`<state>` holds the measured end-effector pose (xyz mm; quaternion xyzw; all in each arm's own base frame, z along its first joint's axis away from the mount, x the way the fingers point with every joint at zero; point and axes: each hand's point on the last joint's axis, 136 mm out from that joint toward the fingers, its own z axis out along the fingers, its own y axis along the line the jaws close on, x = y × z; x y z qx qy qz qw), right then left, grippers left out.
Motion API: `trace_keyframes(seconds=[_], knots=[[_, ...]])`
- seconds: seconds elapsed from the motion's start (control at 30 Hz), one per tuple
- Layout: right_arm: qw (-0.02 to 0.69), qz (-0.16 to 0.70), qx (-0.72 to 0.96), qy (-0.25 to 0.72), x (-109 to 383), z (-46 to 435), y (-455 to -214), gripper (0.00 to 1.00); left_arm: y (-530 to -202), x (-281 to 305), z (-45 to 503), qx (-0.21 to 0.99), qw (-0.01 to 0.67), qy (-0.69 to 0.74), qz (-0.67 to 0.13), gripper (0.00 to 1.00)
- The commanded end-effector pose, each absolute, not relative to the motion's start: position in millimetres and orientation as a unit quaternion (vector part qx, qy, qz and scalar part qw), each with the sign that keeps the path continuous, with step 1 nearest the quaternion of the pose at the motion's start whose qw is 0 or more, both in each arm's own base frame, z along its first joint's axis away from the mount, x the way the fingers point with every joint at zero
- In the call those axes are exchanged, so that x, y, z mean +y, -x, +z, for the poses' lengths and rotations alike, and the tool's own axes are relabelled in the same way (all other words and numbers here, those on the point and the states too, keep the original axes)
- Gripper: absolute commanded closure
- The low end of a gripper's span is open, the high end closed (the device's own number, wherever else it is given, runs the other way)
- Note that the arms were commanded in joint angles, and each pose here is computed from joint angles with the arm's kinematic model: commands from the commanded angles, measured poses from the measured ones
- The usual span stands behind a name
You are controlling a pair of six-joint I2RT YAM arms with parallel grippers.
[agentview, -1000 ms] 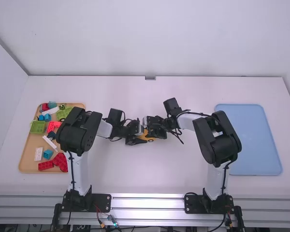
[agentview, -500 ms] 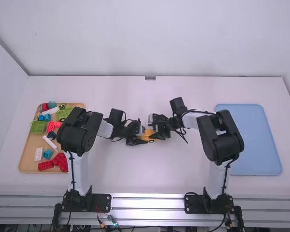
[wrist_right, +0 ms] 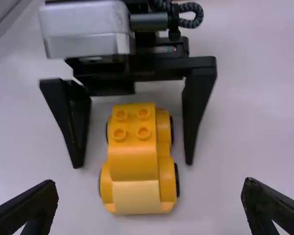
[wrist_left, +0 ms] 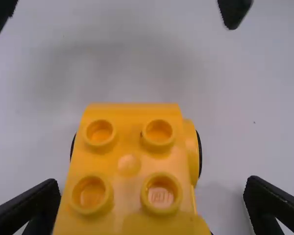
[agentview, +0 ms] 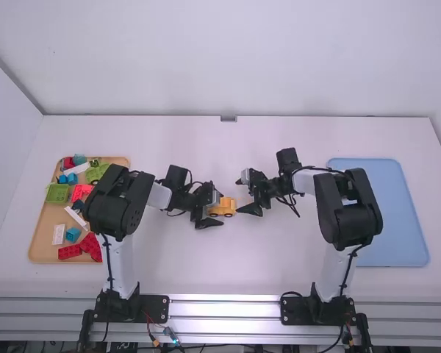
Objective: Assemble lego blocks to make yellow taxi
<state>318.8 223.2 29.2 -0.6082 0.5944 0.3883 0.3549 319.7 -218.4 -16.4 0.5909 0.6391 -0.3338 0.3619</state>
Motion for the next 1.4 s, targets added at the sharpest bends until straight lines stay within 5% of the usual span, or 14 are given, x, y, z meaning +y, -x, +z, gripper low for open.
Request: trace_keyframes(seconds=[0.0,0.3,0.6,0.7,0.77,0.87,0.97,1.13,1.37], knots=[[0.345,0.410,0.604,0.591,228,18,-306,0.01,-320,-202,-28,0.691,0.321,-0.587,-0.273,0.01],[0.328,0.378,0.631,0.593,258,-19,-304,0.01,-343,-169,66,0.706,0.387,-0.554,-0.213,0.01],[0.321,0.312,0.669,0.593,282,-31,-314,0.00,-379,-83,139,0.837,0.436,-0.269,-0.193,0.01],[0.322,0.312,0.663,0.600,287,-31,-311,0.18,-385,-60,142,0.860,0.436,-0.199,-0.173,0.01],[0.321,0.312,0.664,0.599,286,-31,-312,0.45,-388,-45,142,0.873,0.435,-0.154,-0.158,0.01],[0.322,0.312,0.665,0.597,286,-30,-313,0.57,-391,-36,141,0.880,0.433,-0.128,-0.144,0.01],[0.330,0.312,0.670,0.588,281,-22,-319,0.58,-394,-31,140,0.886,0.433,-0.099,-0.132,0.01],[0.324,0.242,0.726,0.556,243,7,-344,0.58,-403,-9,142,0.891,0.441,-0.016,-0.105,0.01],[0.297,0.022,0.851,0.434,92,59,-386,0.59,-416,-1,159,0.873,0.480,0.001,-0.083,0.01]])
